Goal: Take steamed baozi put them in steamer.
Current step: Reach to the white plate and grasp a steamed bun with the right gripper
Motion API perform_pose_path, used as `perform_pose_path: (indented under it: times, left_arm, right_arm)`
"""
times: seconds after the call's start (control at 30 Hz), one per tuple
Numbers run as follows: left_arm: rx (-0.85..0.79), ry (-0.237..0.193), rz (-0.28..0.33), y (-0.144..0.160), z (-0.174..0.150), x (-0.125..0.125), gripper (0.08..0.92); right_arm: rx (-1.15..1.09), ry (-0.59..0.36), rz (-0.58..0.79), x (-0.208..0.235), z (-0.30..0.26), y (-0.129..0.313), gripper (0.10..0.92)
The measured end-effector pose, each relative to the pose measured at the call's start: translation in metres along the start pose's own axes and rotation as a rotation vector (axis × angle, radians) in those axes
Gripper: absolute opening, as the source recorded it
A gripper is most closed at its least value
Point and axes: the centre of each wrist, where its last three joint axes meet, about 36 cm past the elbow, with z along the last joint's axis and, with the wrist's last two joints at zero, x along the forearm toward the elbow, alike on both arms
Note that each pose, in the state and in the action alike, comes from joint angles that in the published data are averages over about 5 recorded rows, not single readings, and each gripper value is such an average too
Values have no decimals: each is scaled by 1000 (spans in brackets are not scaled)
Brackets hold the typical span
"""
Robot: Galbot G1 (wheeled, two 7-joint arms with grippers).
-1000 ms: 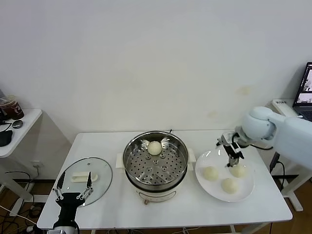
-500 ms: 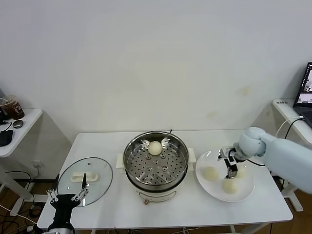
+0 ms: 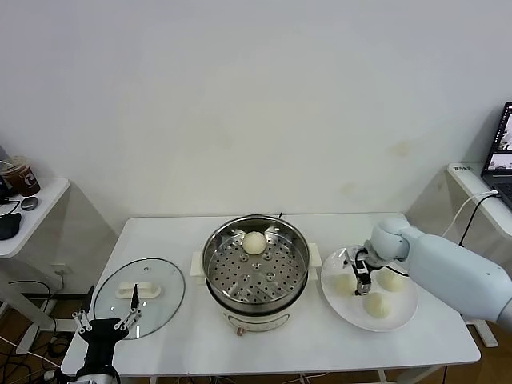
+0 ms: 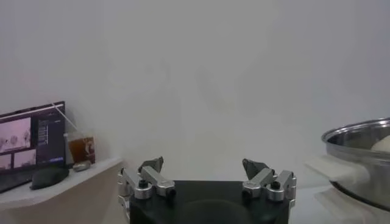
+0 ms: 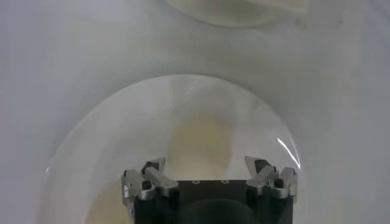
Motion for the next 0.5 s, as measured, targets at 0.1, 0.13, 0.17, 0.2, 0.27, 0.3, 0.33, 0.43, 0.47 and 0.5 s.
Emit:
perform_pose_path:
  times: [0.1, 0.13, 0.17, 0.2, 0.27, 0.3, 0.33, 0.43, 0.47, 0.5]
  left_arm:
    - [1, 0, -1, 0, 0, 0, 823]
    - [1, -1, -1, 0, 0, 0, 823]
    - [1, -1, -2, 0, 0, 0, 823]
    - [1, -2, -2, 0, -1, 0, 823]
    - [2, -2, -3, 0, -1, 0, 823]
    - [2, -2, -3, 0, -1, 0, 823]
    - [2, -2, -3, 0, -1, 0, 823]
    - [3, -3, -4, 0, -1, 0, 823]
    - [3, -4, -4, 0, -1, -1, 823]
    - [3, -5, -4, 0, -1, -1, 823]
  right_arm:
    - [0, 1, -5, -4, -3, -1, 727]
    - [0, 1, -7, -5, -3, -1, 704]
    - [1, 2, -10, -6, -4, -1, 673]
    - [1, 2, -12, -6, -4, -1, 649]
    - [2, 2, -18, -7, -4, -1, 601]
    - [2, 3, -21, -7, -4, -1, 583]
    - [3, 3, -23, -7, -4, -1, 566]
    - [4, 3, -30, -6, -4, -2, 504]
    - [4, 3, -31, -5, -4, -2, 481]
    - [4, 3, -31, -3, -4, -2, 463]
